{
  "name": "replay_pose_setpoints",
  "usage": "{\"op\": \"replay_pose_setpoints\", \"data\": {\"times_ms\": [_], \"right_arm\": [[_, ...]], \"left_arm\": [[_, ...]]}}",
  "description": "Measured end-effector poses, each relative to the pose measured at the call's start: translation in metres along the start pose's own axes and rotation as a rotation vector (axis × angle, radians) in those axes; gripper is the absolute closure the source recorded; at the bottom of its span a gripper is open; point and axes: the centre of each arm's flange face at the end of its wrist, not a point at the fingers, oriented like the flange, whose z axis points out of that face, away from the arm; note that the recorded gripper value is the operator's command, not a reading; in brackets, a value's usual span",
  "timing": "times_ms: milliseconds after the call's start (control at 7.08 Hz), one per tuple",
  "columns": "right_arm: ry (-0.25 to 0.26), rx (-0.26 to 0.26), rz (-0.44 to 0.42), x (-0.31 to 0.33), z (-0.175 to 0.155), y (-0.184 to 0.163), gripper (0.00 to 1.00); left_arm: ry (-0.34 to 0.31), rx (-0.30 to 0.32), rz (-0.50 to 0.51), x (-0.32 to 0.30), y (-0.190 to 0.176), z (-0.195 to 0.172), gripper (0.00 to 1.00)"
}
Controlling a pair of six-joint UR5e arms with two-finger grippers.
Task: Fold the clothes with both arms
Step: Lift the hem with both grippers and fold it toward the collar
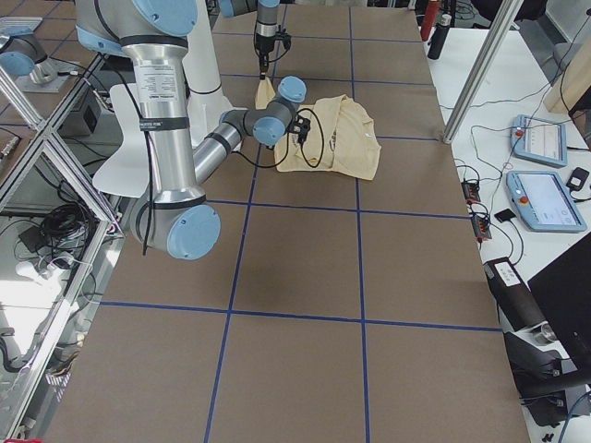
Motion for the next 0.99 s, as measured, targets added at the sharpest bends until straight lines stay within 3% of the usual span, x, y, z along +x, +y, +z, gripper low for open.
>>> {"op": "replay_pose_setpoints", "data": {"times_ms": [424,706,989], "right_arm": [[-0.015,0.124,0.029,-0.04,-0.035,-0.108,1.0],[0.014,0.144,0.04,-0.055,-0.024,-0.157,1.0],[0.024,0.154,0.038,-0.06,0.002,-0.193,1.0]], "left_arm": [[-0.014,0.096,-0.026,0.03,-0.134,0.002,1.0],[-0.006,0.15,-0.021,0.02,-0.203,0.016,1.0],[0.035,0.18,-0.014,0.013,-0.242,0.038,1.0]]}}
